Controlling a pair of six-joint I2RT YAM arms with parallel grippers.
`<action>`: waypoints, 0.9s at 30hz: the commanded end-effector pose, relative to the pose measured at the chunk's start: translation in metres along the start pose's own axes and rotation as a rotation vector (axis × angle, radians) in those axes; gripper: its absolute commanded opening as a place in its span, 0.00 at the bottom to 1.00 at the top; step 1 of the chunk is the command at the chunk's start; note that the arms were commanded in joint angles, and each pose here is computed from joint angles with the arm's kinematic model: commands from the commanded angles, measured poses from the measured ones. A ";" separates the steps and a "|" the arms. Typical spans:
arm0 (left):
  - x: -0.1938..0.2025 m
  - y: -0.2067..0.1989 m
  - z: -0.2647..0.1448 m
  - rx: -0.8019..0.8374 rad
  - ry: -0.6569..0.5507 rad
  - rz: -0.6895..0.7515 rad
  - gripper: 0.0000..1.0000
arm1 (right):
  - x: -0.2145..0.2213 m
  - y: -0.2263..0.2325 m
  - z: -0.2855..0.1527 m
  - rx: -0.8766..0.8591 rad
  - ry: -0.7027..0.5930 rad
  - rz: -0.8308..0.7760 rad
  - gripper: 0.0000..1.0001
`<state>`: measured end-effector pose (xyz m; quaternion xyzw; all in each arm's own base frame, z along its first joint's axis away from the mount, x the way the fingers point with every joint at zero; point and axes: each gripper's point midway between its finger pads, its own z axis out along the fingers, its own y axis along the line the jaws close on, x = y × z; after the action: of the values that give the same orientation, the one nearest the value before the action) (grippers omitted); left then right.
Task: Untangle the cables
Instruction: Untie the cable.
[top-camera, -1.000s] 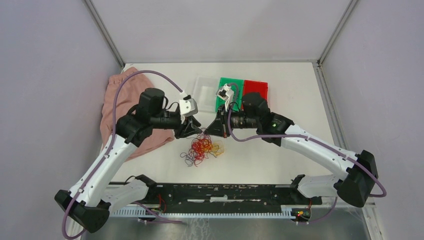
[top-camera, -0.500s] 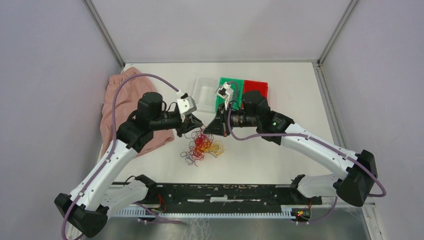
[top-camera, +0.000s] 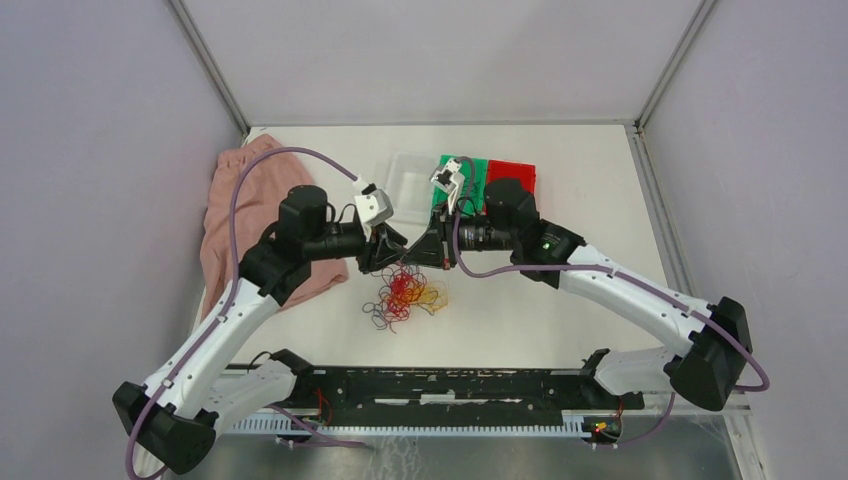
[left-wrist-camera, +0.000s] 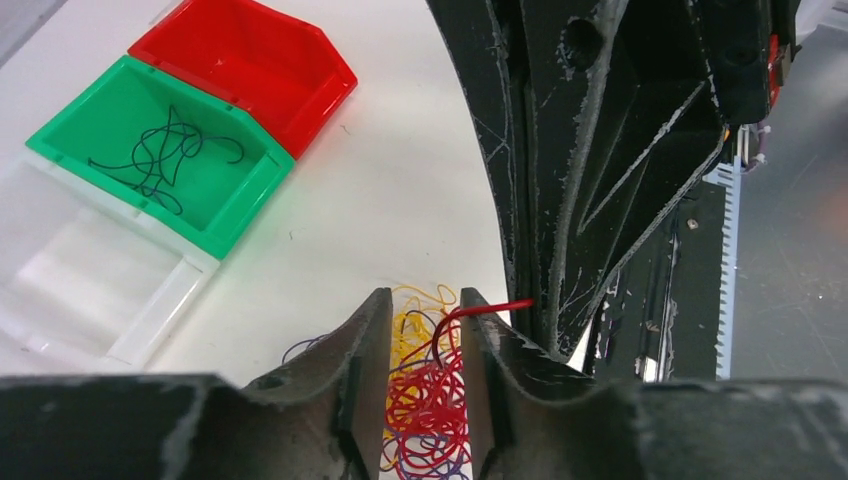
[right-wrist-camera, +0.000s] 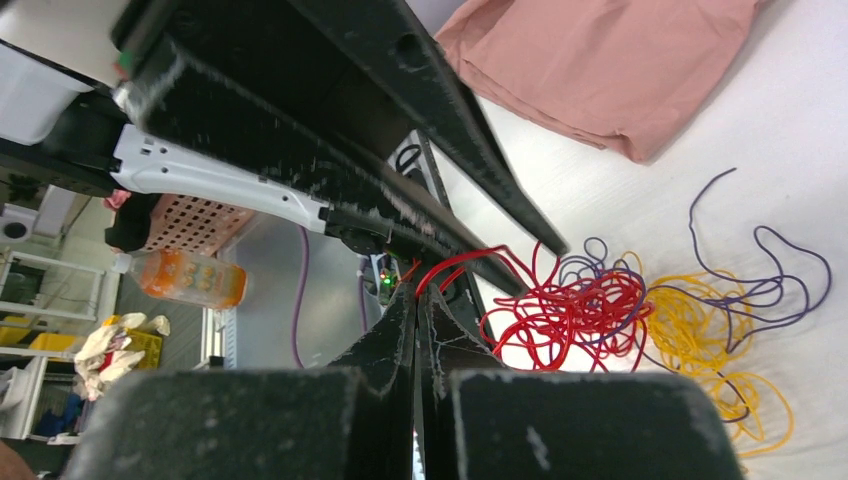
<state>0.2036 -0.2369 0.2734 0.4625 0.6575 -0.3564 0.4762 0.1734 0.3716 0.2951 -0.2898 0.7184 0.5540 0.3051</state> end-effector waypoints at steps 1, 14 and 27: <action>-0.014 -0.010 0.003 0.062 -0.057 0.013 0.40 | -0.030 0.027 0.000 -0.097 -0.081 -0.044 0.00; -0.038 -0.008 -0.008 0.028 -0.068 0.028 0.03 | -0.032 0.002 -0.033 0.039 -0.171 -0.040 0.47; -0.093 -0.020 -0.024 0.051 -0.182 0.042 0.03 | -0.050 -0.036 -0.049 0.141 -0.299 0.040 0.78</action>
<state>0.1969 -0.2427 0.3376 0.4659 0.6161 -0.3763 0.5116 0.2186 0.3085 0.3034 -0.1755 0.7332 0.5192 0.4025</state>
